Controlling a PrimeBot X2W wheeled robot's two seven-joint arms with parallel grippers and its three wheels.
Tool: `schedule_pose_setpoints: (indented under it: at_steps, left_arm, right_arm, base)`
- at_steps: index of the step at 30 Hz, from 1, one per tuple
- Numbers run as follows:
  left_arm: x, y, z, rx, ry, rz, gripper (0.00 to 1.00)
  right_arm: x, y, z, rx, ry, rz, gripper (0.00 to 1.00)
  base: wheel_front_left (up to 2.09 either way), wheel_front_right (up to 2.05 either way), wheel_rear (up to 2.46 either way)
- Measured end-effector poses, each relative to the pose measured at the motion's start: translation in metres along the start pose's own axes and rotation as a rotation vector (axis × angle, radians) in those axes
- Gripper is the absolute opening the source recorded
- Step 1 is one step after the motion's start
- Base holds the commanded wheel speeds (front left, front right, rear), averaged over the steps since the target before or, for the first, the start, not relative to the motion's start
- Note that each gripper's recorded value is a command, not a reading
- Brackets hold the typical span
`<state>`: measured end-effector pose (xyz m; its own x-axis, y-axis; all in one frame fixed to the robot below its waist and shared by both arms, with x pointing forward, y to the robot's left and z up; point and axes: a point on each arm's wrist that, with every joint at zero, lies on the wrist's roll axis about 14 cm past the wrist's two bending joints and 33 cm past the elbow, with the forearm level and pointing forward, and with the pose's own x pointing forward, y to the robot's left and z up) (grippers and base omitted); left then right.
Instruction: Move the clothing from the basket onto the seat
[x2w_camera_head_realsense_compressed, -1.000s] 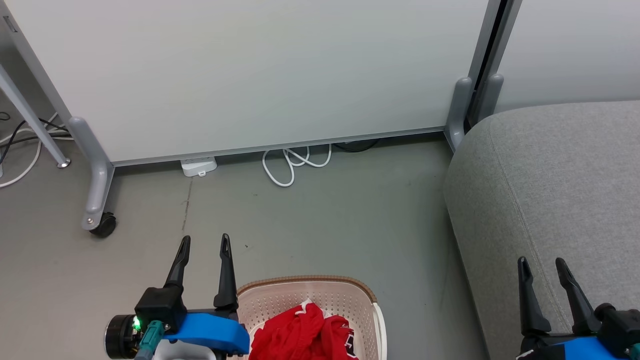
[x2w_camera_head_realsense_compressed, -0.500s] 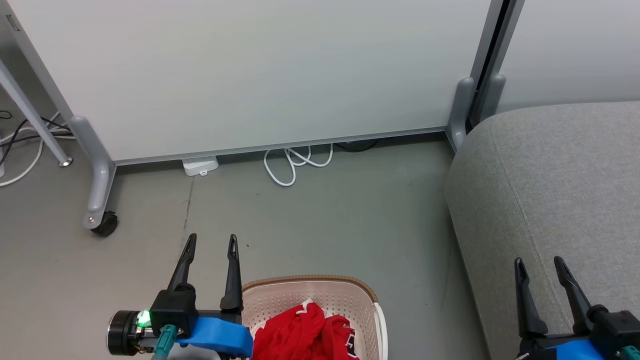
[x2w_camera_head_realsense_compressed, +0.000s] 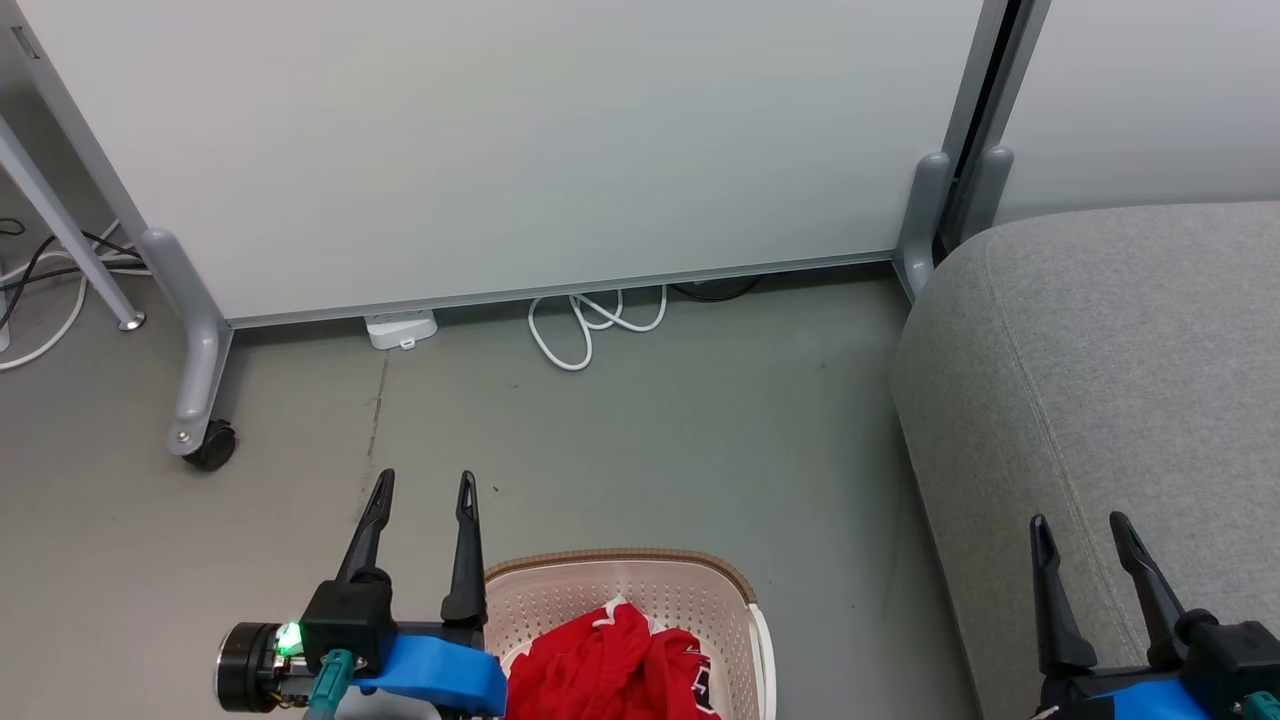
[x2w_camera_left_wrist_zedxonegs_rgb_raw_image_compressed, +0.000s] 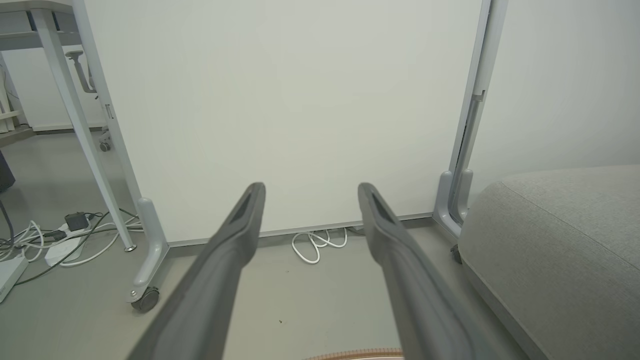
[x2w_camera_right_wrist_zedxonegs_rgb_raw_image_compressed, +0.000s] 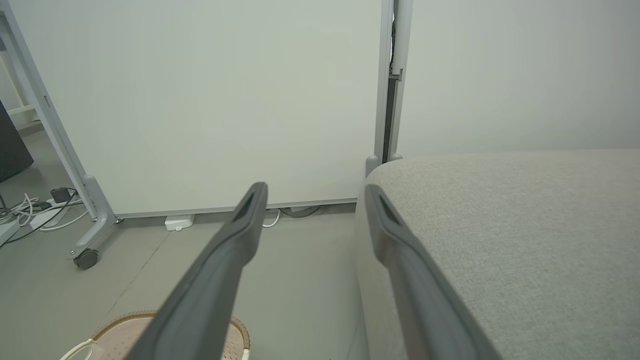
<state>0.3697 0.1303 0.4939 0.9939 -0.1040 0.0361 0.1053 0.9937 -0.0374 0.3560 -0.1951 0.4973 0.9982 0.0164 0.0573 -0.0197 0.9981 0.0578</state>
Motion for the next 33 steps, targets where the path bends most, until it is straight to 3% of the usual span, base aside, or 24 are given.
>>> schedule_pose_setpoints:
  at_steps: [15, 33]
  left_arm:
    - [0.007, -0.009, -0.028, -0.010, 0.085, -0.034, 1.00]
    - [0.029, -0.047, -0.152, 0.010, 0.462, -0.194, 1.00]
  right_arm:
    - [0.003, 0.000, -0.004, -0.002, 0.013, 0.000, 1.00]
    - [0.036, 0.005, -0.022, 0.007, 0.051, 0.015, 1.00]
  base:
    - [0.00, 0.00, 0.00]
    - [0.00, 0.00, 0.00]
